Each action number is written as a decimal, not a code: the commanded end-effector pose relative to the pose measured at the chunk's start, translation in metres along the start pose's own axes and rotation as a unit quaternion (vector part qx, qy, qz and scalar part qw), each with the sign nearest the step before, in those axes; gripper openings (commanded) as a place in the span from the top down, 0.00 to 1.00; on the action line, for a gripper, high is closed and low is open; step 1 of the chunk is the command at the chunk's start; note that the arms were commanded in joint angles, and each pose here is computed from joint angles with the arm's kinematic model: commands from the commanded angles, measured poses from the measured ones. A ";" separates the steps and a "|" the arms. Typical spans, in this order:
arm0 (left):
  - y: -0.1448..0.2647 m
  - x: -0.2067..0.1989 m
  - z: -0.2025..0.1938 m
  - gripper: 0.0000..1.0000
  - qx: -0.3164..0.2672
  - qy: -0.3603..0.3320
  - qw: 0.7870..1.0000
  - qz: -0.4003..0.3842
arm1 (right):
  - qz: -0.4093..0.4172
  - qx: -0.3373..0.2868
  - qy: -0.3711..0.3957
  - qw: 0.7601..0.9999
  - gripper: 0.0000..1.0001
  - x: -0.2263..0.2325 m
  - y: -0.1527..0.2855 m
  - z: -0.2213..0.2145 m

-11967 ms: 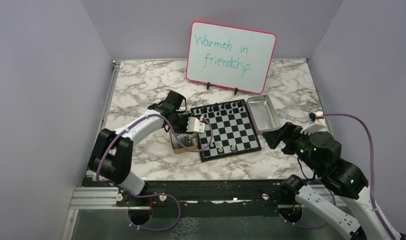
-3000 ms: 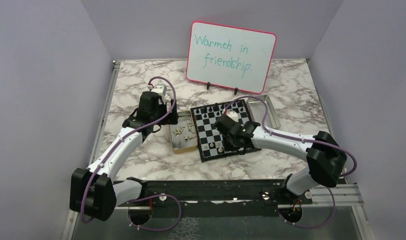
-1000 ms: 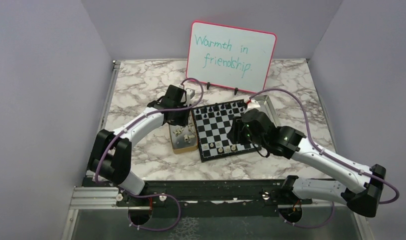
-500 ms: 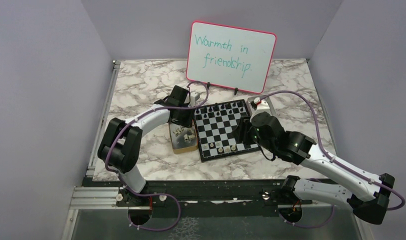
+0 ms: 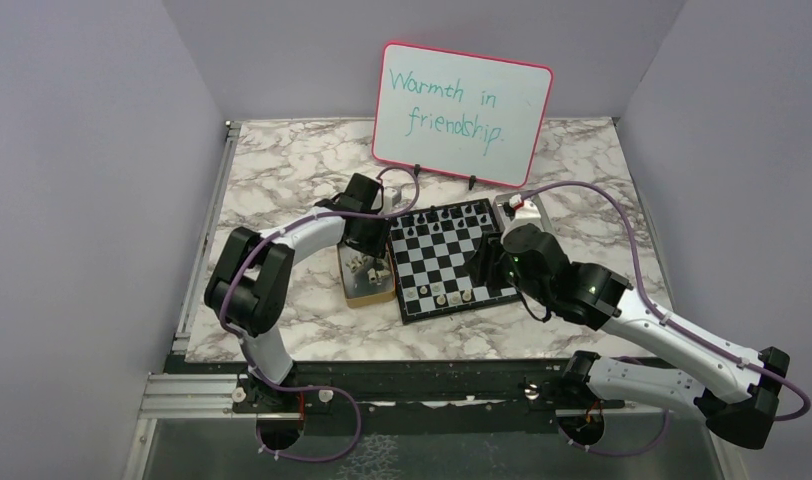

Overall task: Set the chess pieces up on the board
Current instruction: Pick up the chess piece from the storage box.

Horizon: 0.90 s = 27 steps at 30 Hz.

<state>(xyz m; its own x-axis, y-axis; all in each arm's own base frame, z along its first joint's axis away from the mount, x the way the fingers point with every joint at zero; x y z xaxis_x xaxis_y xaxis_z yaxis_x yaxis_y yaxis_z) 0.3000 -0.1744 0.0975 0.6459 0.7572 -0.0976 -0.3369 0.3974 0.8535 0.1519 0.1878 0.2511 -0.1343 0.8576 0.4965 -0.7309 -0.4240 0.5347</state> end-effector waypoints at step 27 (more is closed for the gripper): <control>0.071 -0.018 0.017 0.96 -0.040 0.084 0.996 -0.011 | 0.066 -0.028 0.068 0.995 0.52 0.013 -0.011 0.004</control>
<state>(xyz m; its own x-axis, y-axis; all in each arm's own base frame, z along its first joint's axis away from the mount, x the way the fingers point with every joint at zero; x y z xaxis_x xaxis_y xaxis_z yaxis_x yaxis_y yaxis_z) 0.2815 -0.1671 0.1359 0.5721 0.8100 -0.1291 -0.3567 0.3874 0.8501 0.1537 0.1901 0.2499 -0.1748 0.8503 0.4964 -0.7365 -0.4475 0.5073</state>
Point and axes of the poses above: each gripper's point midway between its finger pads, its own y axis back along the fingers, its own x axis along the line the jaws close on, z = x × y, the point moved 7 cm from there along y, back along the fingers, and after that the axes turned 12 degrees about -y, right-handed, at the moved point
